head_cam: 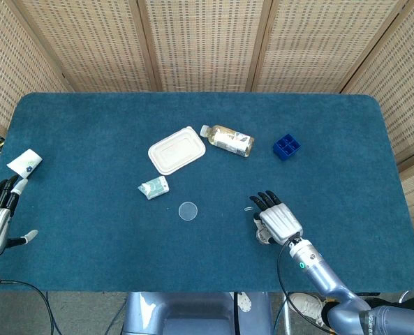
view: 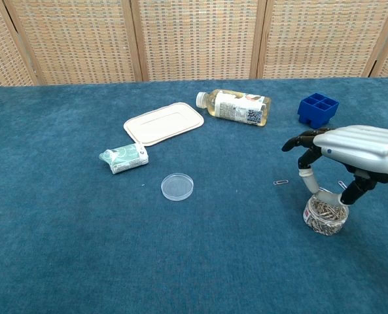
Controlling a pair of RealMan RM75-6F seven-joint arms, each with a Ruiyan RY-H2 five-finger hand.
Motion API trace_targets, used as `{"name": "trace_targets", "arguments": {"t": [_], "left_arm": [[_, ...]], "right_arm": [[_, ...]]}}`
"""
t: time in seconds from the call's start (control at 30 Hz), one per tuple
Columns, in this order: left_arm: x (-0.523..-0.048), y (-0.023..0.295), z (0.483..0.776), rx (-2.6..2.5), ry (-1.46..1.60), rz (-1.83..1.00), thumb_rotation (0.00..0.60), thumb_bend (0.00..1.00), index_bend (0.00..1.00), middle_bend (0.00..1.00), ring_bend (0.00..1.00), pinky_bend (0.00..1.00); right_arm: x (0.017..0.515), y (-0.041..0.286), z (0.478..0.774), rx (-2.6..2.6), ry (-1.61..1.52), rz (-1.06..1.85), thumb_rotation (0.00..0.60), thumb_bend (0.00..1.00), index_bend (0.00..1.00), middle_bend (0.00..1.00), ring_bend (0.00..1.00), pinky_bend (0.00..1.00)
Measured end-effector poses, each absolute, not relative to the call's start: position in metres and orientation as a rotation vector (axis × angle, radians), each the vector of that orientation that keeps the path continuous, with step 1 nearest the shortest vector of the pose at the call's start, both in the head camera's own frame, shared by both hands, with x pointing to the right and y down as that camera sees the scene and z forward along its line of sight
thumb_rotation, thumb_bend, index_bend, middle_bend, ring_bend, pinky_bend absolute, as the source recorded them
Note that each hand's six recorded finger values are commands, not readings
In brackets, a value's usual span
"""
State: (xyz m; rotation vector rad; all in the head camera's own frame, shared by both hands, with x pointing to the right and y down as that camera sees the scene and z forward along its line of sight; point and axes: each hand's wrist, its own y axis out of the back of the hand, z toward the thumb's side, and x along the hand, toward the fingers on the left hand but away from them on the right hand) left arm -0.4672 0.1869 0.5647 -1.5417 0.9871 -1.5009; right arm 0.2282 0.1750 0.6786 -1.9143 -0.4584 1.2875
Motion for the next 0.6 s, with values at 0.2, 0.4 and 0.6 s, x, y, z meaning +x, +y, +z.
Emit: {"name": "trace_targets", "arguments": {"t": [0.2,0.4,0.6], "left_arm": [[-0.467,0.187,0.565,-1.543,0.985,-1.500,0.600,0.00,0.00,0.00,0.00,0.00],[-0.466,0.188,0.565,-1.543,0.984,-1.500,0.600,0.00,0.00,0.00,0.00,0.00],[-0.466,0.187,0.565,-1.542,0.984,-1.500,0.600,0.00,0.00,0.00,0.00,0.00]], "right_arm": [[0.231,0.181,0.682,-1.913,-0.440,1.294,0.600,0.45,0.64,0.09,0.00,0.00],[0.239,0.182,0.690,-1.897,-0.425,1.332,0.600,0.45,0.64,0.09,0.00,0.00],[0.241,0.183,0.691,-1.891,-0.411,1.343,0.600,0.45,0.64,0.09,0.00,0.00]]}}
